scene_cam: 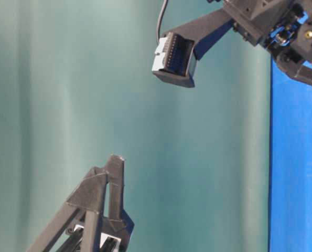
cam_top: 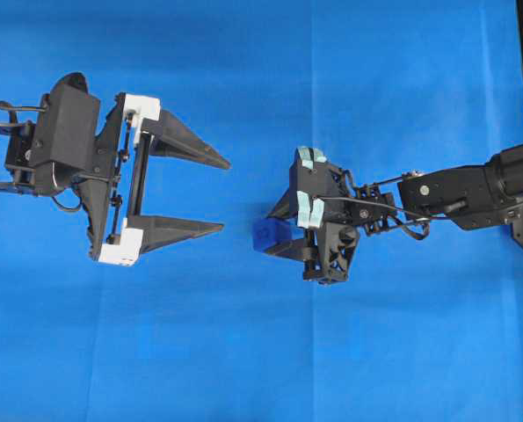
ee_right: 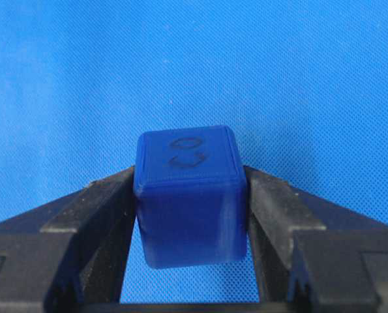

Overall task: Handover the blue block to the right arm after grasping it with the left arm, then place it in the designated position.
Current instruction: 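Move the right gripper with the cube down toward the table center, then open the right gripper to release the cube on the table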

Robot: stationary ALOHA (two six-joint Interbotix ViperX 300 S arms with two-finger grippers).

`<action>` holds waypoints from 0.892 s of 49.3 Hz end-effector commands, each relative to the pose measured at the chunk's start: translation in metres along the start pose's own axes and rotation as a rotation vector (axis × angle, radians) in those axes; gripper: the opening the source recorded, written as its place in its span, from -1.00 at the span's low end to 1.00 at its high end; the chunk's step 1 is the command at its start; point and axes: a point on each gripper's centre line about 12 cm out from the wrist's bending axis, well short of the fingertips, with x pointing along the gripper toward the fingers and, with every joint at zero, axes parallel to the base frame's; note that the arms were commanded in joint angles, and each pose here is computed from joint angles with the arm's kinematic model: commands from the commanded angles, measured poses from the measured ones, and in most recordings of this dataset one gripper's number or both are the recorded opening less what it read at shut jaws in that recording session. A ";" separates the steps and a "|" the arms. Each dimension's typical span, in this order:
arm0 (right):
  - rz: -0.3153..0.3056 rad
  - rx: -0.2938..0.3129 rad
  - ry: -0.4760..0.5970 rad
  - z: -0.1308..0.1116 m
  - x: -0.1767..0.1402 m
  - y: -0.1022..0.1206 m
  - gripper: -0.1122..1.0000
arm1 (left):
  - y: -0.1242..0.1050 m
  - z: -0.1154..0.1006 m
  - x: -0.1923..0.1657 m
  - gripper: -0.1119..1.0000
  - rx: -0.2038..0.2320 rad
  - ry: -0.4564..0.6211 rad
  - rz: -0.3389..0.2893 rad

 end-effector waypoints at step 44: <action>-0.018 0.003 -0.021 0.040 -0.023 0.018 0.82 | 0.000 0.013 -0.003 0.87 0.003 -0.040 -0.001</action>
